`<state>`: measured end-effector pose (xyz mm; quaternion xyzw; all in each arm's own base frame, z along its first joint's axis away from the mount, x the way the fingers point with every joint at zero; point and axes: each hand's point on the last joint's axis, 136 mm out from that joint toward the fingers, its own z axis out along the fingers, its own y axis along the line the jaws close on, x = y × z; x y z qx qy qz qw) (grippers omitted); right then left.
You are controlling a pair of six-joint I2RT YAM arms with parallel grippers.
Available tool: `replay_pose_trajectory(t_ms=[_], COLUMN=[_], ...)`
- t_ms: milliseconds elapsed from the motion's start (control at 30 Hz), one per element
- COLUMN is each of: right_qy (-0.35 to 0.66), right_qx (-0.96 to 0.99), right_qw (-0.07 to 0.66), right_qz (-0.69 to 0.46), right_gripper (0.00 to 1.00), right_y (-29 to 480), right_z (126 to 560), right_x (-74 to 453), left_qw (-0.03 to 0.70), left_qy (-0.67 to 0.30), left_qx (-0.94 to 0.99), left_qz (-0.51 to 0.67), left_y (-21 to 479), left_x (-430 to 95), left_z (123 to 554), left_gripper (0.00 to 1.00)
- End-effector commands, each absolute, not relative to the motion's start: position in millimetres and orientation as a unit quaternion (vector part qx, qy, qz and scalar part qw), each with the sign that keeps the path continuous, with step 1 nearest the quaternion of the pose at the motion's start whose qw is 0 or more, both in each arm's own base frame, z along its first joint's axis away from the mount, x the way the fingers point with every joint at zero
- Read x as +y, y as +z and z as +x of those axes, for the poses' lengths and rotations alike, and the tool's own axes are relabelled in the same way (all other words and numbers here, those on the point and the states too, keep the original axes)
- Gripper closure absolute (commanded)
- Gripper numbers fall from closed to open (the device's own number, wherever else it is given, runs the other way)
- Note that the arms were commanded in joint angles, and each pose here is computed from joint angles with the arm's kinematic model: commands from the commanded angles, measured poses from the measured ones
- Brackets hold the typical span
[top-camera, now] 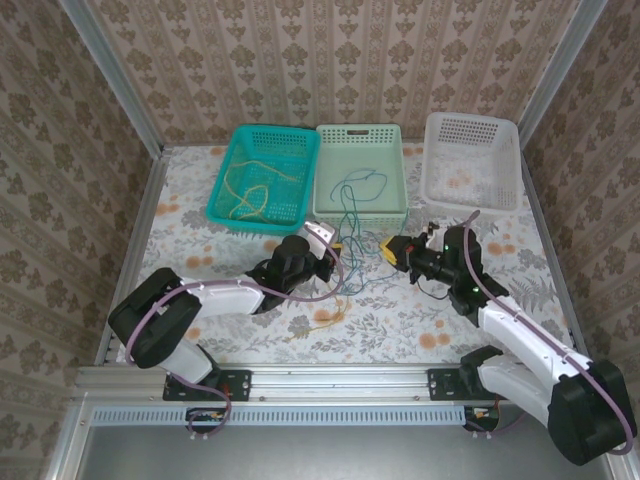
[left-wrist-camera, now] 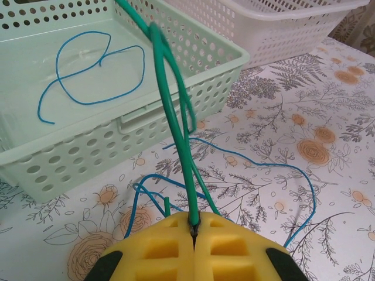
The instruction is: Untangle the cables
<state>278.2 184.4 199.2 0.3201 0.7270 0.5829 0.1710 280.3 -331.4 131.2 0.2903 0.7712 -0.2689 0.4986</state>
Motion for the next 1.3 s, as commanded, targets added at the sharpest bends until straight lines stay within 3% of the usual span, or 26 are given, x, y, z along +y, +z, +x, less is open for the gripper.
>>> replay_pose_trajectory(t_ms=[0,233,633,1000,1267], right_qy=[0.593,0.594,0.638,0.65,0.645], right_qx=[0.72,0.717,0.684,0.66,0.662], right_qw=[0.138,0.104,0.088,0.121,0.133], right_qz=[0.332,0.35,0.343,0.357,0.358], right_gripper=[1.0,1.0,1.0,1.0,1.0], right_y=[201,185,199,233,226], right_z=[269,262,297,302,292], right_x=[186,192,242,217,201], left_qw=[0.511,0.511,0.512,0.516,0.514], left_qy=[-0.267,-0.268,-0.284,-0.277,-0.284], left_qx=[0.761,0.759,0.749,0.749,0.745], left_qz=[0.297,0.303,0.311,0.31,0.316], left_y=[140,139,145,148,147], left_x=[-332,-337,-349,-342,-345], left_z=[279,278,274,271,270], left_gripper=[0.97,0.97,0.97,0.97,0.97])
